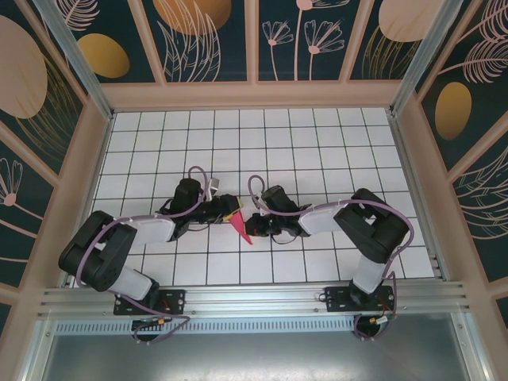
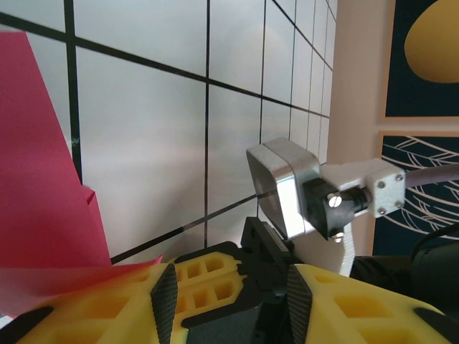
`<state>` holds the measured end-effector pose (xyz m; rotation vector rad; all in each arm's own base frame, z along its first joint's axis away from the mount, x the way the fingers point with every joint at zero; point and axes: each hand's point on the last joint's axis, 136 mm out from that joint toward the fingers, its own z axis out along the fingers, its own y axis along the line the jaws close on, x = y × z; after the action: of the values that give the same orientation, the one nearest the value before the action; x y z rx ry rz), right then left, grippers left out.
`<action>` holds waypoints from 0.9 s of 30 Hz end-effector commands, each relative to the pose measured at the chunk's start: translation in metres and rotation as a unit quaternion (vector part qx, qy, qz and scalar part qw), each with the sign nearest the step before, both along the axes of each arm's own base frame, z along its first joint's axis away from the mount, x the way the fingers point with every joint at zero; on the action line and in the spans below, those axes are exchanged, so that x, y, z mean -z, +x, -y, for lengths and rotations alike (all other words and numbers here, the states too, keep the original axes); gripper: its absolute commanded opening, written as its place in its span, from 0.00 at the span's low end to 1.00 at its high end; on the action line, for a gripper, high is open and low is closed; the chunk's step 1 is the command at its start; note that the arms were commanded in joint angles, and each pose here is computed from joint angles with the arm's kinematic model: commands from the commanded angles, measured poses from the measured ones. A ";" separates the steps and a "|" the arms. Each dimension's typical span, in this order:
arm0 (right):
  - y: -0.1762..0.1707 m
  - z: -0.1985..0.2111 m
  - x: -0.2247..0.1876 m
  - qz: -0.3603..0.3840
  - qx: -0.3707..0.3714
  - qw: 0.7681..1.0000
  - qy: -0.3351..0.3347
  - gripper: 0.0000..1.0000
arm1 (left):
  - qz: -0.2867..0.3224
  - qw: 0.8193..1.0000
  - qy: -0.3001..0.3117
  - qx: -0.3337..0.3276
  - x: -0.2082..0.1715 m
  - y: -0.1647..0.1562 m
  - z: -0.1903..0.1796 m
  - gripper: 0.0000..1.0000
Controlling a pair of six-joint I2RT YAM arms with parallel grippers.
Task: Fold a paper plane with a square sheet of paper (pick it up from the middle)
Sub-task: Fold the wing for the fifth time at the center of the table.
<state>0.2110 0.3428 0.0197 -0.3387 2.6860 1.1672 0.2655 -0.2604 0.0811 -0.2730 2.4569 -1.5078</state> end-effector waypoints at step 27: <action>-0.006 0.001 -0.015 0.005 -0.016 1.000 -0.005 0.13 | -0.027 0.991 0.129 -0.038 0.071 0.002 -0.027 0.42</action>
<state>0.2099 0.3433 0.0241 -0.3521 2.6875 1.1661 0.2728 -0.2482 0.0308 -0.3281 2.5431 -1.2897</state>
